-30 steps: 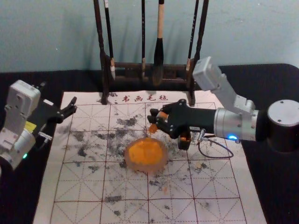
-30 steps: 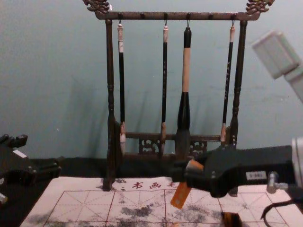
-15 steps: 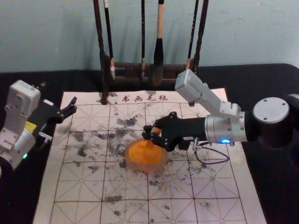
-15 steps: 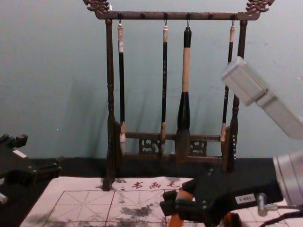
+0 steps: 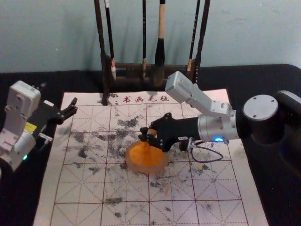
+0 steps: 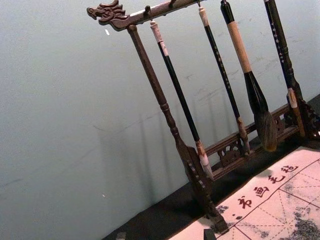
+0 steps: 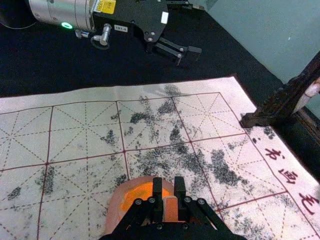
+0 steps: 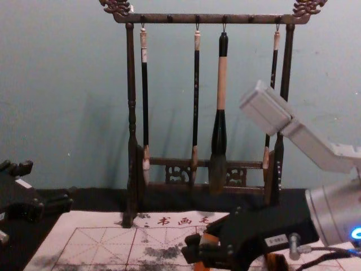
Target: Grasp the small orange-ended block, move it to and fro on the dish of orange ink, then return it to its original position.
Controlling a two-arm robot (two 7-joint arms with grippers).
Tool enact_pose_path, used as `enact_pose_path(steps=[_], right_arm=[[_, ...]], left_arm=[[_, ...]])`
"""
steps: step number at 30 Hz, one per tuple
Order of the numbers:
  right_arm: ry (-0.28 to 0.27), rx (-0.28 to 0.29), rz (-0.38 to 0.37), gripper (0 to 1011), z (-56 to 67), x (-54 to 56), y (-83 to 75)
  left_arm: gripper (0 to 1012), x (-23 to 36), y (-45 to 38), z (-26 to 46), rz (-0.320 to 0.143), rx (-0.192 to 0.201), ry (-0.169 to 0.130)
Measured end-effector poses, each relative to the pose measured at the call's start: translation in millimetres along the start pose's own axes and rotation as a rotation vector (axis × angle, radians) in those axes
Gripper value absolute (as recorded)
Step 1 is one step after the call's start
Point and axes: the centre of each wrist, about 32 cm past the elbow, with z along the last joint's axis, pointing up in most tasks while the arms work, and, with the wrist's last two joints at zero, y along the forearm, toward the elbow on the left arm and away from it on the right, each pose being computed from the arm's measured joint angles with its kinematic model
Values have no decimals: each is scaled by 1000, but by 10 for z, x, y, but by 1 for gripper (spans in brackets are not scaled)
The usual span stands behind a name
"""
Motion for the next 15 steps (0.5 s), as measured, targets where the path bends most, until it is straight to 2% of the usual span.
enact_pose_path(steps=[15], right_arm=[[-12, -22, -7, 123, 32, 73, 79]], left_arm=[[1001, 0, 0, 0, 0, 0, 0]])
